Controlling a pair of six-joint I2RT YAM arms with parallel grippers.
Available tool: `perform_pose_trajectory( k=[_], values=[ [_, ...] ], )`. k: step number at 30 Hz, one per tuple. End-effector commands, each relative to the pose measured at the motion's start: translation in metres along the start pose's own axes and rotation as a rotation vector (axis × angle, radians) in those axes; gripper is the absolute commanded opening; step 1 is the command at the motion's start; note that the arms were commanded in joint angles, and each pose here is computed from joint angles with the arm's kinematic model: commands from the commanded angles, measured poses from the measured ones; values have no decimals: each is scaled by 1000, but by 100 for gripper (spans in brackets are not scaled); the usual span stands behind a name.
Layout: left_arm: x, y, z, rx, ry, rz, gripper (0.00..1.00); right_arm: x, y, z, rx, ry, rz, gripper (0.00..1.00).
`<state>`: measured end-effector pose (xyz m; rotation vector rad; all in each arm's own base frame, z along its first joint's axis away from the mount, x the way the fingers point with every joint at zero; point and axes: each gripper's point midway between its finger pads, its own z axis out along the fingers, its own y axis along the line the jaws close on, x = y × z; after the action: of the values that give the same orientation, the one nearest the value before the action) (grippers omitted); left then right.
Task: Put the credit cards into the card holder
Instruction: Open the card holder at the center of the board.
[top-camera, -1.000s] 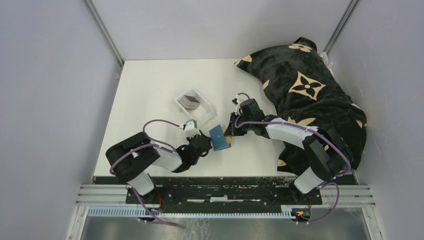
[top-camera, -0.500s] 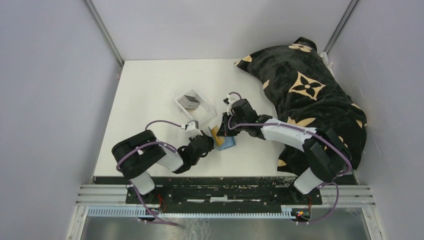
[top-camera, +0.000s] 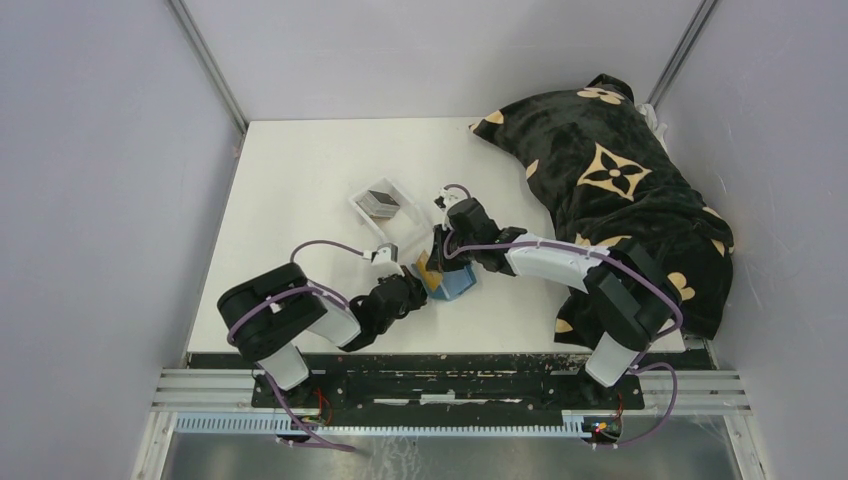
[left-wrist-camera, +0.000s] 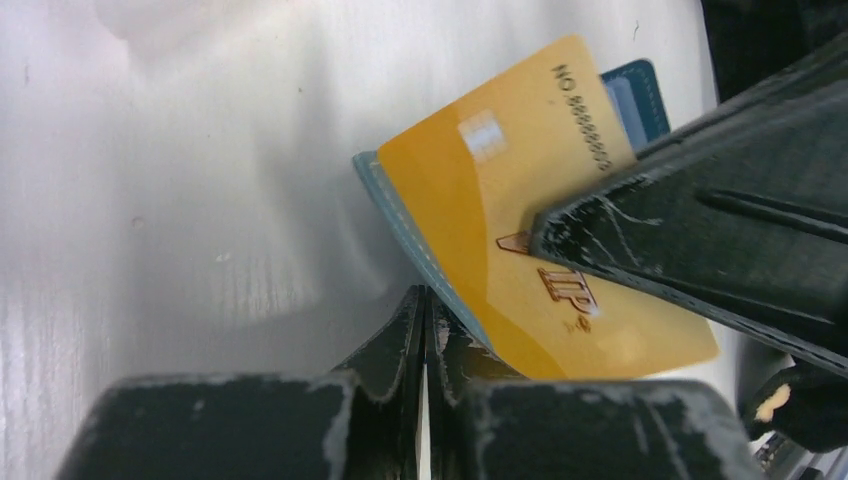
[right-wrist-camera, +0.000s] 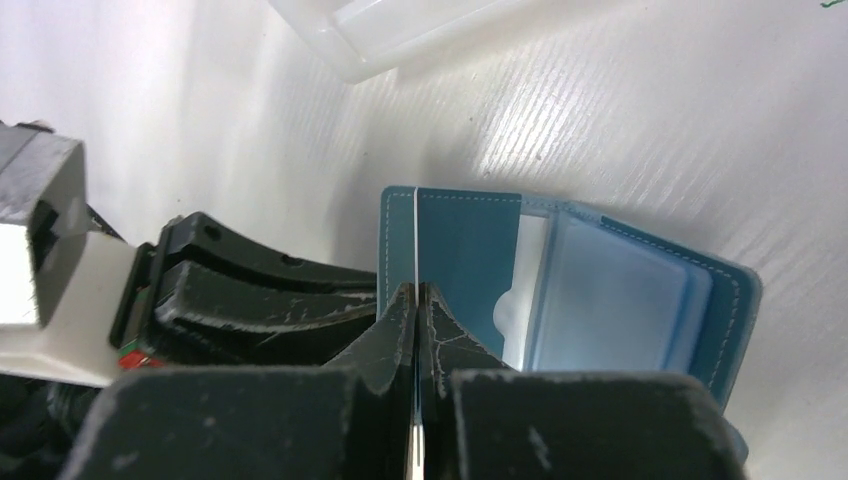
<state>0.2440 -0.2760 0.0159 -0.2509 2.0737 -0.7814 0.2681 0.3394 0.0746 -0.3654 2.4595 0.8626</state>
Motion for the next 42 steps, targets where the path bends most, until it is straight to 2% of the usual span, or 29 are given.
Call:
perform_pose_trajectory(
  k=[1,11,19,31,42],
  values=[
    [21,24,-15,-63,109,118,6,20,-7,16,22,40,-23,1],
    [-6,36,-41,-174,70,139,7,28,-19,18,53,47,-36,1],
    [-38,0,-51,-63,-15,87,7,29,-18,19,49,49,-36,1],
    [-19,-17,-27,-22,36,105,7,28,-18,20,54,51,-38,1],
    [-21,-24,-18,-17,25,110,7,30,-18,21,48,58,-36,1]
  ],
)
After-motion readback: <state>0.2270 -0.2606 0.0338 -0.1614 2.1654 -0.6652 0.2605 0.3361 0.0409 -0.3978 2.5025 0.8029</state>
